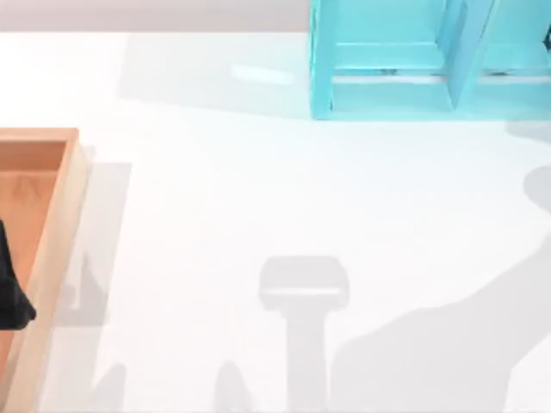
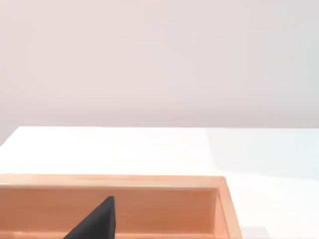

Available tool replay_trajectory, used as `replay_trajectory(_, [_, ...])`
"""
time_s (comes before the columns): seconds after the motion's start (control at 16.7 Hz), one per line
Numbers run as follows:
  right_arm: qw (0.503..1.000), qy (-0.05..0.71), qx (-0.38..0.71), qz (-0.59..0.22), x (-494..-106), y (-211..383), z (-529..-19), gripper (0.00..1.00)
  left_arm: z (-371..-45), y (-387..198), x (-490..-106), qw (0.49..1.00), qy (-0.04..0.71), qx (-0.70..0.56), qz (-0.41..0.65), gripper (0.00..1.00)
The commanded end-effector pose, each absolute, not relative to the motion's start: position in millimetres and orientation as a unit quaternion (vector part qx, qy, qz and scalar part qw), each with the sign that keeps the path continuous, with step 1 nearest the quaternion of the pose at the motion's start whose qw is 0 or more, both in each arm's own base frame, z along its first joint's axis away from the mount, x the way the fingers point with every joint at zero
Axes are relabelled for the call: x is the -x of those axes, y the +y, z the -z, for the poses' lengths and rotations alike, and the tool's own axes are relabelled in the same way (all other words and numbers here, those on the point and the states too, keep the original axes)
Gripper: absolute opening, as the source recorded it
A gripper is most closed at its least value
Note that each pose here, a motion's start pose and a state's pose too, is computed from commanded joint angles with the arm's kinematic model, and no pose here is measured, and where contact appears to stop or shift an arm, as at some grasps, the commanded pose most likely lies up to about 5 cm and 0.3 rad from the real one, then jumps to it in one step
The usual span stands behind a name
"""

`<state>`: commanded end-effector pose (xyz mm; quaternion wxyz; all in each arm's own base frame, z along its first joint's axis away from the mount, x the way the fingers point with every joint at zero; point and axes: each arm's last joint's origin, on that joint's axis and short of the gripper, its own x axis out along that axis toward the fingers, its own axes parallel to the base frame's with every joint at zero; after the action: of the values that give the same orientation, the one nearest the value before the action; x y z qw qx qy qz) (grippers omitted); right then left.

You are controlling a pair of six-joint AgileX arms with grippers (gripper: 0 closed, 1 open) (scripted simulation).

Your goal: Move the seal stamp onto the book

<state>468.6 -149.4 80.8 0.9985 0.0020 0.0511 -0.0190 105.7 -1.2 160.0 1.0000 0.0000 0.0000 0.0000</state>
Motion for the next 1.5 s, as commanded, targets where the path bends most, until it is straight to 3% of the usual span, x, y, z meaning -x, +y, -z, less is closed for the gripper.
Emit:
replay_trajectory(0.54, [0.998, 0.05, -0.002, 0.022, -467.6, -151.9, -82.1, 0.0, -160.0, -1.2, -105.7, 1.0, 0.0, 0.0, 0.0, 1.0])
replay_trajectory(0.78, [0.998, 0.052, -0.005, 0.021, -453.7, -159.2, -112.4, 0.0, -160.0, -1.2, -105.7, 1.0, 0.0, 0.0, 0.0, 1.0])
replay_trajectory(1.02, [0.999, 0.051, -0.006, 0.018, -411.3, -166.1, -181.0, 0.0, -160.0, -1.2, -105.7, 1.0, 0.0, 0.0, 0.0, 1.0])
replay_trajectory(1.26, [0.999, 0.042, 0.0, 0.018, -344.8, -162.8, -248.6, 0.0, -160.0, -1.2, -105.7, 1.0, 0.0, 0.0, 0.0, 1.0])
replay_trajectory(1.5, [0.999, 0.045, 0.0, 0.021, -287.9, -153.6, -277.7, 0.0, -160.0, -1.2, -105.7, 1.0, 0.0, 0.0, 0.0, 1.0])
